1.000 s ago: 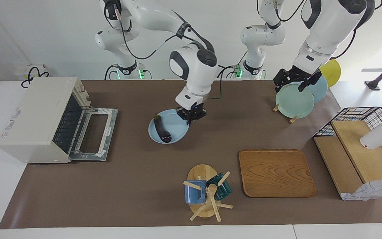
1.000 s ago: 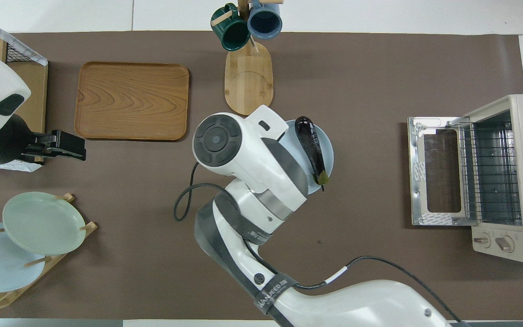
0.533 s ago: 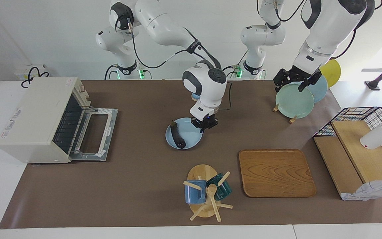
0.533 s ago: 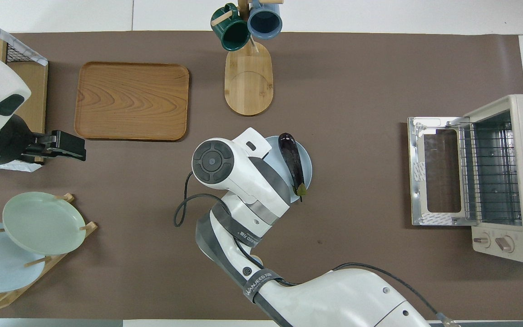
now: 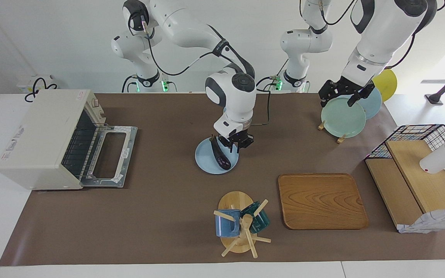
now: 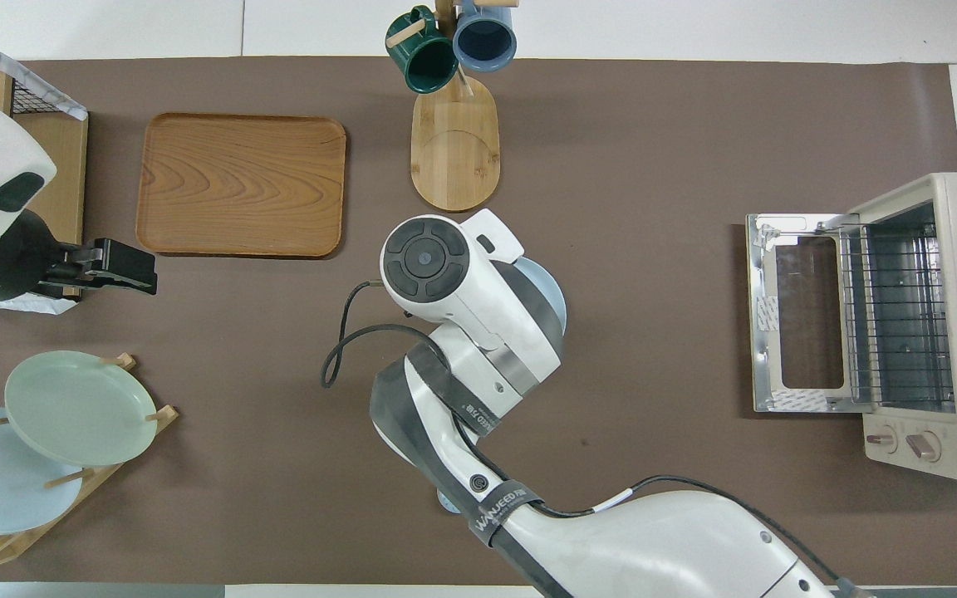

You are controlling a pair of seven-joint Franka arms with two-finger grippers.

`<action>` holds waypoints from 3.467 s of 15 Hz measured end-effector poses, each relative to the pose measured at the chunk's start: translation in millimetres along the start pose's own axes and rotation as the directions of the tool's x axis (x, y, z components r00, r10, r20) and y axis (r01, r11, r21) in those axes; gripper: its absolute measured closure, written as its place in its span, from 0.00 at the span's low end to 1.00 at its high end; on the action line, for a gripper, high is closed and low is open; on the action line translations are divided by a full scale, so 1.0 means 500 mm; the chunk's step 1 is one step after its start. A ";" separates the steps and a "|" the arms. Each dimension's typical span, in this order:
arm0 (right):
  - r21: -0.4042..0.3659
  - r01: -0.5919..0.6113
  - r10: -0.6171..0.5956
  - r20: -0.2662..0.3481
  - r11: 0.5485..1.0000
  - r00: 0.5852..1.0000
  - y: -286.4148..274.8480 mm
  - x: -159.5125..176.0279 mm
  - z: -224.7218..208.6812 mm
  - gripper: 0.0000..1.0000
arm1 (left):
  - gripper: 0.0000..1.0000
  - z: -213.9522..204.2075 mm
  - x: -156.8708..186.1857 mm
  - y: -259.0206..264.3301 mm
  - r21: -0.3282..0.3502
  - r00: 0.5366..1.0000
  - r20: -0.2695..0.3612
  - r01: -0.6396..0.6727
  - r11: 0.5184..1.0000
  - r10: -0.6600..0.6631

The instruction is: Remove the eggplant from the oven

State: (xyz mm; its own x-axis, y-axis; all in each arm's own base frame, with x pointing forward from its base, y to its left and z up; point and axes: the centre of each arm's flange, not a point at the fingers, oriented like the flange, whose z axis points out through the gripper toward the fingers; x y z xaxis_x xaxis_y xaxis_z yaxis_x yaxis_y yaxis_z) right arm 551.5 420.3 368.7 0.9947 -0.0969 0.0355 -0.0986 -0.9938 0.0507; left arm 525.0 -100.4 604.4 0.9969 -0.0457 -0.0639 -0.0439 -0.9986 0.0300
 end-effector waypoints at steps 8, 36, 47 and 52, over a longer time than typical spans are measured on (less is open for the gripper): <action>-0.251 -0.003 0.046 0.164 0.968 0.985 0.411 0.127 0.053 0.93 | 0.00 0.001 0.003 0.015 -0.001 1.000 -0.017 -0.011 1.000 0.011; -0.226 0.149 -0.101 0.209 0.963 0.973 0.824 0.125 -0.053 0.92 | 0.00 0.600 -0.043 0.758 -0.182 0.976 -0.167 -0.171 0.968 0.141; -0.193 0.167 -0.114 0.259 0.967 0.959 0.982 0.117 -0.143 0.92 | 0.50 0.630 -0.043 0.748 -0.185 0.975 -0.180 -0.165 0.969 0.132; -0.093 0.125 -0.100 0.238 0.988 0.966 0.950 0.115 -0.248 0.87 | 0.62 0.623 -0.027 0.733 -0.183 0.976 -0.184 -0.151 0.972 0.117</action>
State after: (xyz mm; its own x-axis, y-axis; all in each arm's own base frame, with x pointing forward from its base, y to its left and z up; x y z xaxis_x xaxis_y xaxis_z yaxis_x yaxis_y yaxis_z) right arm 558.4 -50.5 518.4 0.9780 -0.0070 -0.2084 0.0244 -0.9888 0.1475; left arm 475.0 -474.1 305.6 0.9798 -0.1561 0.1250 -0.1809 -0.9583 0.2211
